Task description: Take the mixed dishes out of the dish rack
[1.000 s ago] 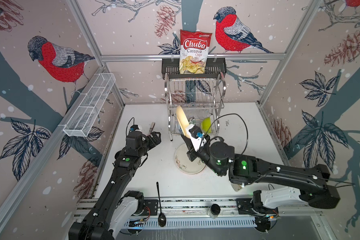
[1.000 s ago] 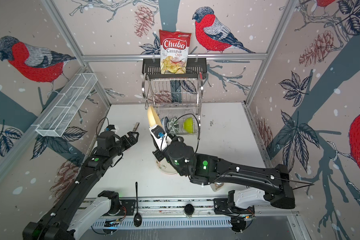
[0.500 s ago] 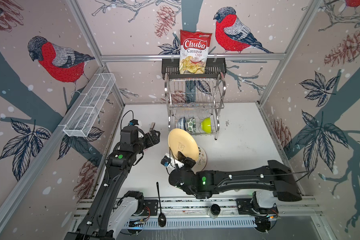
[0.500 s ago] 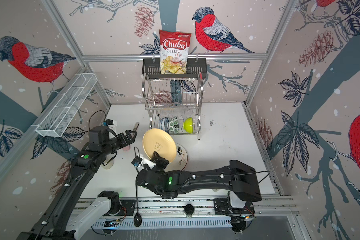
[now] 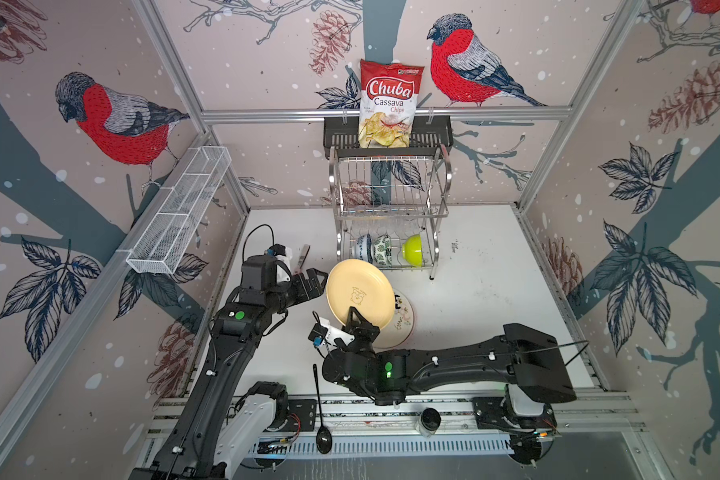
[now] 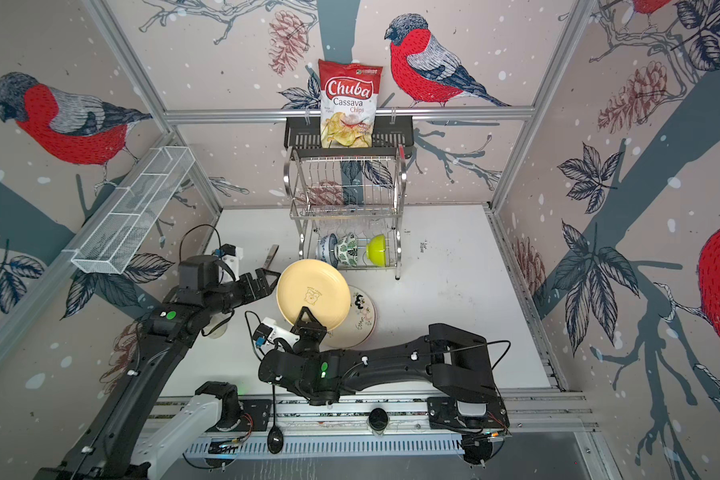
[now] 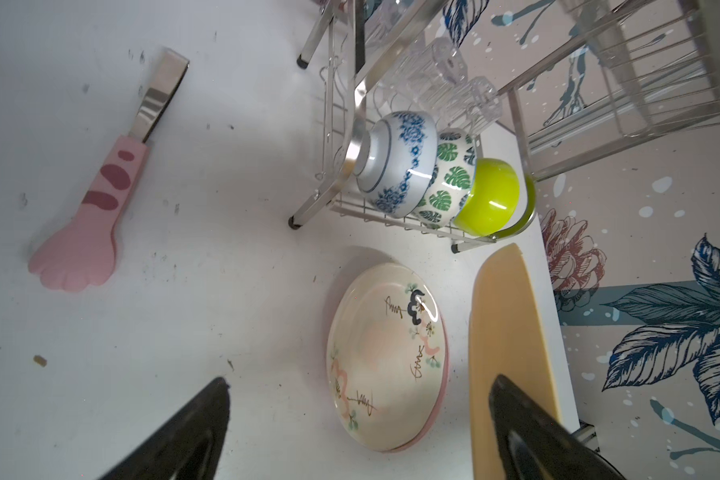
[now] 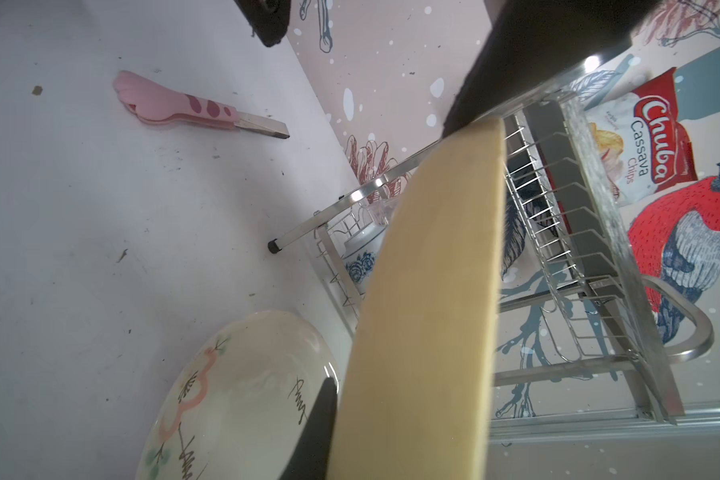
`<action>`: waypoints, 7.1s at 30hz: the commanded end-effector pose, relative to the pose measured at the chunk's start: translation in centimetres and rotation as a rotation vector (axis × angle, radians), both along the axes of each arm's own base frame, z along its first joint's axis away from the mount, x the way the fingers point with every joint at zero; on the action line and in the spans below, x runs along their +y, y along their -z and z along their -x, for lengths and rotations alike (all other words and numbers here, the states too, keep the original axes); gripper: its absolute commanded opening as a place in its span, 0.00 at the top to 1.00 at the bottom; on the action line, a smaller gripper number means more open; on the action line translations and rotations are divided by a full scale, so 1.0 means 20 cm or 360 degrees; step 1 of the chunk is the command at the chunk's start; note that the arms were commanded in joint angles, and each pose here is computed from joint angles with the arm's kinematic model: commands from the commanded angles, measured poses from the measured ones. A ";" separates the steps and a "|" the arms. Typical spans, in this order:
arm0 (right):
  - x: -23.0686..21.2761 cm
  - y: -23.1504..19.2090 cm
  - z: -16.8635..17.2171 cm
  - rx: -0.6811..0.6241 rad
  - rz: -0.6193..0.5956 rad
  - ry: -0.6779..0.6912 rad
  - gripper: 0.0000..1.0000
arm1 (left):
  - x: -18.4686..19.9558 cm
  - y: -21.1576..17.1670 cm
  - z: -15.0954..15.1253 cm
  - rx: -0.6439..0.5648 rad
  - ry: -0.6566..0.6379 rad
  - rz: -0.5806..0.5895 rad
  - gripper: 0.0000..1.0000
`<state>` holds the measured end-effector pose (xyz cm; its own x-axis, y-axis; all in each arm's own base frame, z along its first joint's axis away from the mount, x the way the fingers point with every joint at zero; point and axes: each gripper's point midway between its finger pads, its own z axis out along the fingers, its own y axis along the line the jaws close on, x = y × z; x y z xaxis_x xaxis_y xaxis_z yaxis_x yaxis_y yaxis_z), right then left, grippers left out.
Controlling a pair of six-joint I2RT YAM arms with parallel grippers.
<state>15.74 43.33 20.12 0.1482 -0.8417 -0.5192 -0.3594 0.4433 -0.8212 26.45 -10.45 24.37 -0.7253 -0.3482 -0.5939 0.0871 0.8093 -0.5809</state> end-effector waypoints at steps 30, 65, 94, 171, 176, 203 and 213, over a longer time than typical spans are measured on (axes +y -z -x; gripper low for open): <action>0.12 -0.08 -0.01 0.0006 -0.0185 -0.0108 1.00 | -0.34 0.01 0.05 0.0015 0.0444 0.0281 0.78; -0.24 -0.50 0.00 0.1328 -0.1504 -0.0815 0.21 | -0.36 0.22 0.01 0.0084 0.0373 0.0341 1.00; -0.54 0.26 -0.54 0.1903 -0.1731 0.0321 0.72 | -0.36 0.26 -0.05 -0.0050 0.0407 0.0228 1.00; -0.82 0.51 -0.54 0.1504 -0.1573 0.0543 0.56 | -0.29 0.59 -0.17 -0.0090 -0.0093 -0.0199 0.29; -0.83 0.41 -0.56 0.1477 -0.1592 0.0471 0.45 | -0.28 0.49 -0.27 -0.0125 -0.0155 -0.0180 0.23; -0.97 -0.06 -0.97 0.1262 -0.1814 -0.0025 0.64 | -0.22 0.47 -0.78 -0.0097 -0.0429 -0.0270 0.50; -0.92 -0.01 -1.08 0.1313 -0.1733 -0.0012 0.66 | -0.24 0.50 -0.86 -0.0078 -0.0410 -0.0335 0.62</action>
